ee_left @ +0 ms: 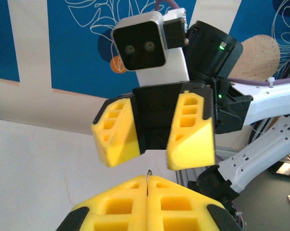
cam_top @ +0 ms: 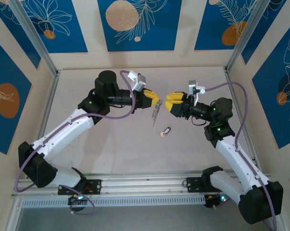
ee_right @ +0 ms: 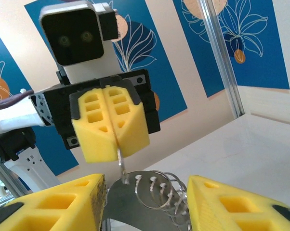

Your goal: Put the keys on the keyring

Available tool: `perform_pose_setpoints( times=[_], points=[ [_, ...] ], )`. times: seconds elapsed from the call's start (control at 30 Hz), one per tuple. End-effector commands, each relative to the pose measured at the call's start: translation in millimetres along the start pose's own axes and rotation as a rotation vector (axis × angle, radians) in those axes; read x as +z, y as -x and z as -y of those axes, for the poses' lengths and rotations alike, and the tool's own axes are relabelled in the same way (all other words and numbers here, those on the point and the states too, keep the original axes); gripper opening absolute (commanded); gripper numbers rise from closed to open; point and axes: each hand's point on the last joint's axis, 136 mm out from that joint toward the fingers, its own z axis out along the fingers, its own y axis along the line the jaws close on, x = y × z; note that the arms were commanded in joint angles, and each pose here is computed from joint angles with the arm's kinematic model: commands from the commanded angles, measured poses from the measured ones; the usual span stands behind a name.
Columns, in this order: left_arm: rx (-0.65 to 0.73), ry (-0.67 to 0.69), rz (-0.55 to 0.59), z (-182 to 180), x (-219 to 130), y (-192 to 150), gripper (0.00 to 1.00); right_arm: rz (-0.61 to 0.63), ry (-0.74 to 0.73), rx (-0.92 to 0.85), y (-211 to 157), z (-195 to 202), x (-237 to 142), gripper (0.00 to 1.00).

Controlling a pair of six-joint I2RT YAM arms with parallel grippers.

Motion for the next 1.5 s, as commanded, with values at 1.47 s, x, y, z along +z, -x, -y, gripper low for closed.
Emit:
perform_pose_setpoints(
  times=[1.47],
  points=[
    [0.044,-0.046,-0.047,10.4,-0.5,0.6,0.0,-0.02,0.054,-0.025,-0.6,-17.2,9.4,0.45]
  ],
)
